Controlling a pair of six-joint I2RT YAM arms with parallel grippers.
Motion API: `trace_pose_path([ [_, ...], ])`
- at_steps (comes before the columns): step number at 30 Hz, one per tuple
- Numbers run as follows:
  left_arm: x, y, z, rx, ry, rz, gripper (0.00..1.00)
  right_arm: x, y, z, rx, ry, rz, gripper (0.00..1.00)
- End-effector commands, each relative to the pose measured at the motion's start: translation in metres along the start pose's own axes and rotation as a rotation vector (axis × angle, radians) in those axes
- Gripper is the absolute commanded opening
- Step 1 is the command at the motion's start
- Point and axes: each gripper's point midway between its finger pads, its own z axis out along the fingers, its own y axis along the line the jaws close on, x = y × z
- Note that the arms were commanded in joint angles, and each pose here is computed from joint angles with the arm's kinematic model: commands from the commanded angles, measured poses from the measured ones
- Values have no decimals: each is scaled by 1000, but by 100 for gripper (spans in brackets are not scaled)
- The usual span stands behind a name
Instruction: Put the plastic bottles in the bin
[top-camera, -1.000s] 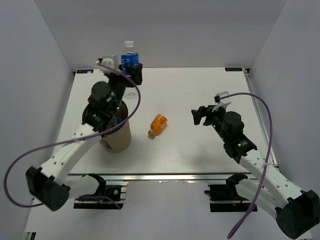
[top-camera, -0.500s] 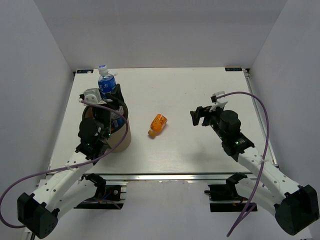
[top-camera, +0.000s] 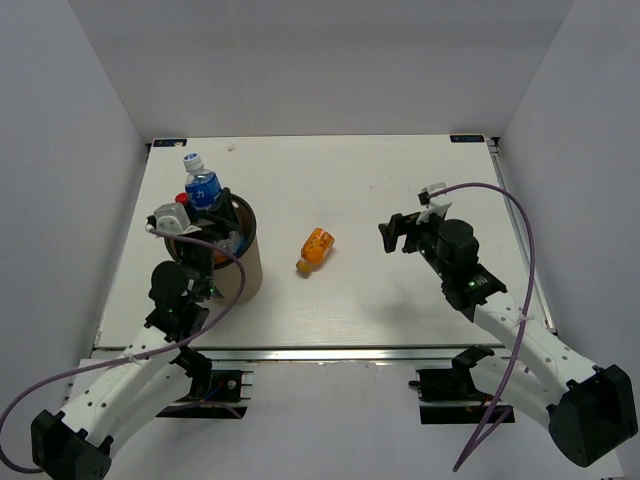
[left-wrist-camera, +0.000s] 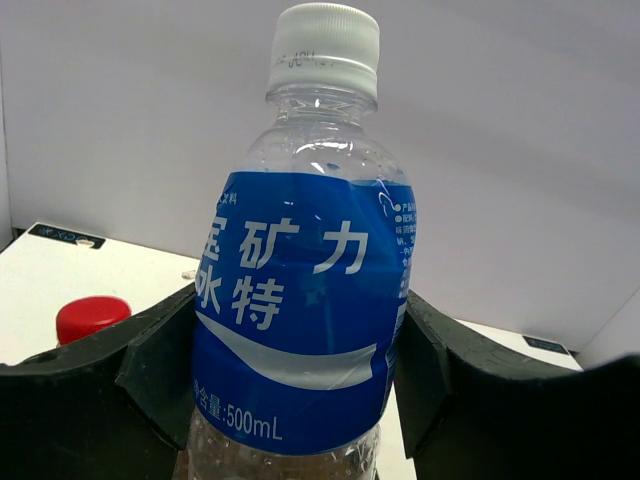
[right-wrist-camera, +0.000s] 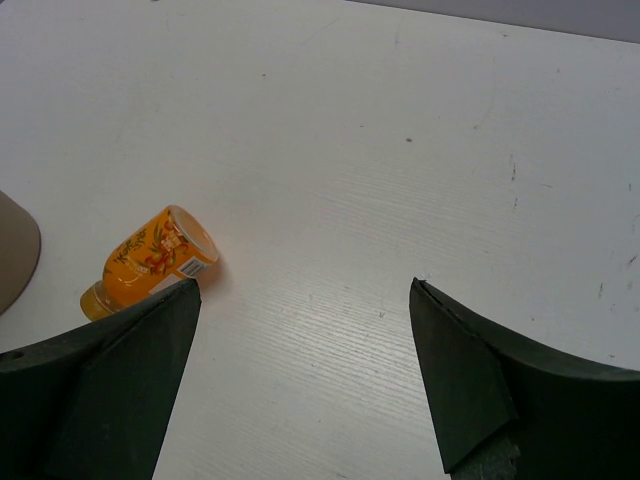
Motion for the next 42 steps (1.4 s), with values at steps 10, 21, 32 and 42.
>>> trace_pose_path([
  [10,68,1,-17,67,135,38,50,-25,3,4,-13,-68,-15,90],
  [21,87,3,-31,94,214,40,85,-19,6,9,-33,-43,-10,89],
  [32,49,-15,-18,132,148,-5,98,-13,15,13,-84,-12,-21,89],
  [42,50,-23,7,109,151,59,98,-13,13,12,-78,-14,-25,89],
])
